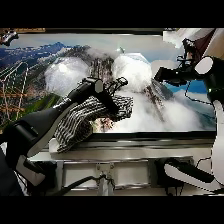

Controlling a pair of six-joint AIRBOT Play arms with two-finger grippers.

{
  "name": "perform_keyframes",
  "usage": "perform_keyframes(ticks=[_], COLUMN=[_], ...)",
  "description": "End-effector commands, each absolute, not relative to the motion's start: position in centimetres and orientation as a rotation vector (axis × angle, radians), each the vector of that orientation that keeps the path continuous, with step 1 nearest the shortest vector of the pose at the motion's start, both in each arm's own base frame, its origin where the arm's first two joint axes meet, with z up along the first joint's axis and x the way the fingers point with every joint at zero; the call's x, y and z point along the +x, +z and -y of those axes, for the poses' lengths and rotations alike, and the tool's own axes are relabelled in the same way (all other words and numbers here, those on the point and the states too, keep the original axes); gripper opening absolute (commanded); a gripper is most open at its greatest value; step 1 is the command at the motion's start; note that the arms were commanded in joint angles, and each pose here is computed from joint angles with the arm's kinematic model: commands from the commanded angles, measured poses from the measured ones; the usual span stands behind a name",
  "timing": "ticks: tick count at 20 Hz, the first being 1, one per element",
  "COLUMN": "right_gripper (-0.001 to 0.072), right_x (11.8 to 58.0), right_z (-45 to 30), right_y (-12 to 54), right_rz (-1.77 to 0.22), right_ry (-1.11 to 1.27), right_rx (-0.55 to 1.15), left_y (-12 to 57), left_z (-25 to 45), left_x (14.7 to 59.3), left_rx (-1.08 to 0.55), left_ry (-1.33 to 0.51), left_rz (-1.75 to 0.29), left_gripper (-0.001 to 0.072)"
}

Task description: Fold the clothes and pants, and hang the long-sleeved shirts on hangers.

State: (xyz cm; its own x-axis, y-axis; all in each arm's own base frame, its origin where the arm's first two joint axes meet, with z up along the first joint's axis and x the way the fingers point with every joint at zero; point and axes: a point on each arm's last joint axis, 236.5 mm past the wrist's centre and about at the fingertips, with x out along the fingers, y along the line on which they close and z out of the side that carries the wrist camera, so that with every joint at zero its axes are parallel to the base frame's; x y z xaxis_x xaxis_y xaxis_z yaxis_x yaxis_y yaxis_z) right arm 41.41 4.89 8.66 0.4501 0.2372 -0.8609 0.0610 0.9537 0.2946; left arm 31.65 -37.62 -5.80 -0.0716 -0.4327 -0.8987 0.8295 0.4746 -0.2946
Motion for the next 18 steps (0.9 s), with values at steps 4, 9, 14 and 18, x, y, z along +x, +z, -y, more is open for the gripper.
perform_keyframes(ticks=[4, 9, 14, 18], right_gripper=[0.0629, 0.0629, 0.063, 0.063], right_x=[42.3, 42.3, 40.1, 36.1], right_z=[-4.4, -4.0, -8.9, -13.6], right_y=[9.0, 8.9, 8.7, 6.2], right_rz=[-1.06, -1.06, -1.127, -1.133], right_ry=[0.104, 0.091, 0.22, 0.312], right_rx=[0.28, 0.27, 0.334, 0.255], left_y=[-5.8, 7.9, 20.1, 23.5], left_z=[38.1, 35.8, 29.8, 27.9], left_x=[28.7, 33.4, 36.5, 35.8], left_rx=[0.434, 0.377, 0.323, 0.315], left_ry=[-1.177, -1.111, -0.968, -0.937], left_rz=[-1.312, -0.986, -0.709, -0.637], left_gripper=[0.0024, 0.0024, 0.0024, 0.0024])
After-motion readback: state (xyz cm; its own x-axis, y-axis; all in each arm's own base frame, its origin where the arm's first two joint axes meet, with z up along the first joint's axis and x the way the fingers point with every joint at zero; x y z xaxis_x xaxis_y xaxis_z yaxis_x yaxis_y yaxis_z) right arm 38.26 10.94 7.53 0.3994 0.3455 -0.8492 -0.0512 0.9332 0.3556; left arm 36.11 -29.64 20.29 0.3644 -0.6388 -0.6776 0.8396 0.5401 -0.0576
